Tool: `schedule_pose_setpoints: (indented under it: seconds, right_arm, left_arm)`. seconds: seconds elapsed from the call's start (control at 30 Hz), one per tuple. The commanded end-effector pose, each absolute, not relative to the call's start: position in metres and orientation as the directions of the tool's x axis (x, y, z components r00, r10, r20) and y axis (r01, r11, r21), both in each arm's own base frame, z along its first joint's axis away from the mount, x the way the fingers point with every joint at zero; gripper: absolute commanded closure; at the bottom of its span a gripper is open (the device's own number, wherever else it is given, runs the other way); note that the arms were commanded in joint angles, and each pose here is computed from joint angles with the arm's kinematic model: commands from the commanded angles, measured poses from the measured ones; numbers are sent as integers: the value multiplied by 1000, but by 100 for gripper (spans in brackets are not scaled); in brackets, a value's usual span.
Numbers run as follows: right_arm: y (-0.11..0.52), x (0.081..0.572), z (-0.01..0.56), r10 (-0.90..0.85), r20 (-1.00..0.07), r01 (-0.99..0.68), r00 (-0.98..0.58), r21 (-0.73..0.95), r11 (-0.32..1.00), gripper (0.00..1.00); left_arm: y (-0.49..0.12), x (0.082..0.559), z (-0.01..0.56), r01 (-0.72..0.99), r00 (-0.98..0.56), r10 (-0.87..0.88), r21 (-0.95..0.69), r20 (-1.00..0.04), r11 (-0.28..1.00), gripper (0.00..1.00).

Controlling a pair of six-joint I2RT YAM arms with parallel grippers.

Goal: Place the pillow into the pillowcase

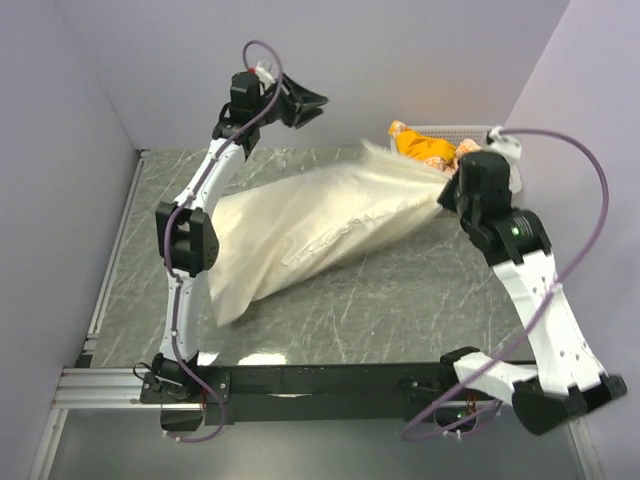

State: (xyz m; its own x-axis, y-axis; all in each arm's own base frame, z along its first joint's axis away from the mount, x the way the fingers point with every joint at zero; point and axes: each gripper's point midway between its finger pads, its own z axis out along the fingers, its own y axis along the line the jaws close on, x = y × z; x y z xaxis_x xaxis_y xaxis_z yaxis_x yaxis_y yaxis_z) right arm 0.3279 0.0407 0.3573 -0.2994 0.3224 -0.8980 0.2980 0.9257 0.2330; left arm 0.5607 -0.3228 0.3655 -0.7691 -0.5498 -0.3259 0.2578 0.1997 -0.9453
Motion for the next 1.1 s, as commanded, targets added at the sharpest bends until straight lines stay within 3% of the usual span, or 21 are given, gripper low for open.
schedule_pose_setpoints:
  seconds: [0.0, 0.03, 0.1, 0.13, 0.2, 0.23, 0.27, 0.33, 0.37, 0.47, 0.5, 0.53, 0.57, 0.6, 0.67, 0.77, 0.87, 0.97, 1.03, 1.07]
  right_arm:
    - [35, 276, 374, 441, -871, 236, -217, 391, 890, 100]
    - [47, 267, 374, 458, -858, 162, -232, 430, 888, 100]
    - [62, 260, 338, 471, -825, 119, -312, 458, 881, 100]
    - [71, 248, 336, 490, -811, 54, -319, 501, 864, 100]
    - [82, 230, 297, 521, -767, 24, -374, 554, 832, 100]
    - [84, 227, 286, 540, -754, 16, -374, 576, 817, 100]
    - [86, 223, 250, 559, -714, 60, -421, 594, 802, 100]
    - [88, 212, 235, 593, -689, 49, -417, 634, 772, 100]
    - [92, 208, 212, 600, -655, 73, -458, 645, 760, 100]
    - [90, 196, 195, 620, -624, 100, -476, 661, 743, 82]
    - [88, 191, 202, 631, -633, 81, -448, 674, 734, 65]
    - [84, 188, 204, 636, -639, 85, -432, 673, 734, 55]
    - [79, 186, 219, 644, -657, 66, -393, 678, 732, 35]
    - [72, 186, 229, 649, -677, 71, -348, 671, 738, 28]
    - [64, 188, 253, 634, -713, 58, -301, 650, 758, 17]
    - [67, 209, 260, 580, -752, 61, -313, 593, 803, 11]
    - [69, 255, 218, 504, -757, 182, -415, 474, 862, 6]
    - [70, 280, 205, 468, -753, 242, -462, 401, 884, 5]
    - [77, 283, 206, 480, -751, 223, -452, 427, 877, 4]
    - [80, 280, 209, 489, -752, 199, -442, 449, 871, 4]
  left_arm:
    - [-261, 559, 415, 354, -590, -652, -878, -476, 321, 38]
    - [-252, 545, 432, 369, -560, -658, -863, -503, 345, 25]
    - [-230, 544, 408, 271, -511, -674, -844, -533, 462, 18]
    - [-216, 526, 432, 281, -459, -691, -829, -558, 483, 15]
    - [-177, 524, 391, 75, -398, -734, -817, -550, 572, 14]
    - [-159, 505, 403, 40, -349, -753, -812, -558, 582, 14]
    - [-146, 499, 368, -59, -347, -758, -794, -552, 606, 13]
    - [-114, 477, 350, -193, -273, -763, -743, -586, 640, 11]
    - [-106, 466, 313, -279, -301, -756, -704, -581, 653, 11]
    - [-82, 432, 248, -426, -320, -736, -604, -597, 674, 5]
    - [-86, 427, 238, -389, -357, -708, -592, -610, 706, 3]
    - [-91, 423, 216, -376, -400, -689, -577, -605, 725, 2]
    - [-98, 421, 204, -364, -447, -677, -572, -585, 735, 1]
    - [-106, 424, 186, -331, -512, -633, -547, -580, 769, 1]
    - [-121, 427, 171, -299, -573, -604, -545, -554, 783, 1]
    - [-130, 433, 144, -308, -631, -562, -492, -534, 814, 1]
    - [-131, 435, 117, -352, -660, -549, -435, -512, 829, 1]
    - [-132, 436, 90, -378, -693, -542, -401, -475, 834, 5]
    - [-131, 438, 80, -378, -703, -533, -387, -472, 841, 24]
    - [-126, 439, 77, -388, -698, -532, -371, -479, 843, 40]
